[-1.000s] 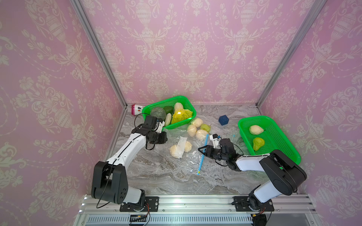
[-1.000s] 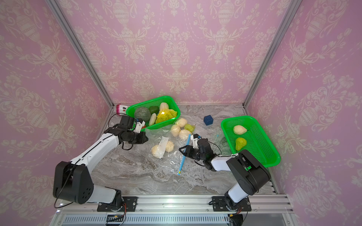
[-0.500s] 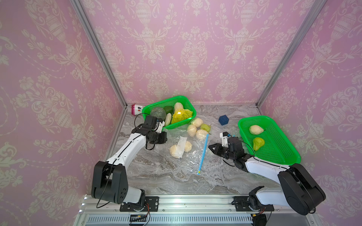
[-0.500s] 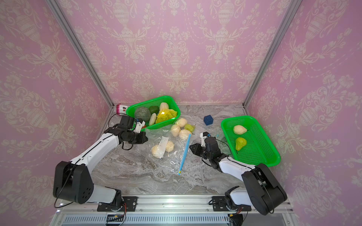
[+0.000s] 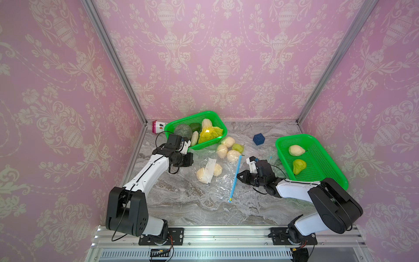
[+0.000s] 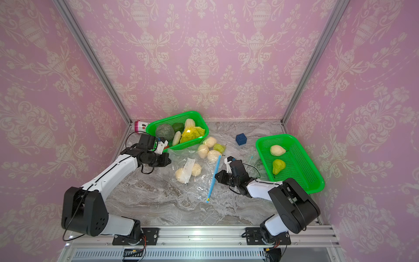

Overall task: Open the zip-top bag and take out the pear
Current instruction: Adjust the zipper food storage bag at the center of the board.

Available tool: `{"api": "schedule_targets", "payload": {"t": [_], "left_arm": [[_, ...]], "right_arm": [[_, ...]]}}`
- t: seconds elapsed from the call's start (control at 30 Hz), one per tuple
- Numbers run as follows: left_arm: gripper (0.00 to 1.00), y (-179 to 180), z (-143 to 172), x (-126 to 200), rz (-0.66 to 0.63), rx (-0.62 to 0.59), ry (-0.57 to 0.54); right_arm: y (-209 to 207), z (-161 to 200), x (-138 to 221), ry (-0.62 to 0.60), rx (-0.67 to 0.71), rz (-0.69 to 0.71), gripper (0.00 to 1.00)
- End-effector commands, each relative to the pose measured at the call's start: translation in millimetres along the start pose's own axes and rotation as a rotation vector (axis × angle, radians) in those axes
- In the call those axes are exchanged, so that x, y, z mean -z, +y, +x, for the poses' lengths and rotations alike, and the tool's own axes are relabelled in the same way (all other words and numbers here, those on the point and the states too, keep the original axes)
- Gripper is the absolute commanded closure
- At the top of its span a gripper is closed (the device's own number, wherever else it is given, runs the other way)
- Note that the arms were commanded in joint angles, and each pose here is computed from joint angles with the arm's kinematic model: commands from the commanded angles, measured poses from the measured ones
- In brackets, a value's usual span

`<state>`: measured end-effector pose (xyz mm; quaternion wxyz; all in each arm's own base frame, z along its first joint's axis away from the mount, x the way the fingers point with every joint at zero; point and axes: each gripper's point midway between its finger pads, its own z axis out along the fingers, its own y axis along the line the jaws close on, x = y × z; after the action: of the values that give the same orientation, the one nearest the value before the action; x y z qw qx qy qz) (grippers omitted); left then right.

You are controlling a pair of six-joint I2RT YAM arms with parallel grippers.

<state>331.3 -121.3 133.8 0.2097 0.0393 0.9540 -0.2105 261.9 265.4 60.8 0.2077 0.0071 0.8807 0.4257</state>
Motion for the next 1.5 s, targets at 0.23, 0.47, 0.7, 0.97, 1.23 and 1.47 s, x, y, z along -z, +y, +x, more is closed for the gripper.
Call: {"api": "schedule_targets", "payload": {"t": [0.23,0.47,0.7,0.97,1.23,1.47], "left_arm": [[1.00,-59.7,-2.3,29.8,0.298,-0.039,0.011],[1.00,-138.3,-16.0,90.9,0.553,-0.153,-0.065],[1.00,-165.7,-11.4,110.4,0.531,-0.182,-0.077],[1.00,-166.8,-17.5,116.8,0.498,-0.172,-0.120],[1.00,-117.5,-10.4,79.7,0.241,-0.113,-0.078],[1.00,-74.6,2.2,46.0,0.051,-0.097,-0.025]], "right_arm": [[35.4,-8.2,-14.6,-0.036,-0.015,-0.230,0.66],[55.1,-9.2,-6.0,-0.112,-0.039,-0.477,0.51],[65.6,-12.3,5.7,-0.161,-0.120,-0.647,0.46],[77.0,-8.8,16.9,-0.153,-0.057,-0.658,0.40],[45.9,0.1,0.2,-0.128,-0.038,-0.399,0.28],[22.2,-8.2,-12.8,-0.114,-0.030,-0.173,0.24]]}}
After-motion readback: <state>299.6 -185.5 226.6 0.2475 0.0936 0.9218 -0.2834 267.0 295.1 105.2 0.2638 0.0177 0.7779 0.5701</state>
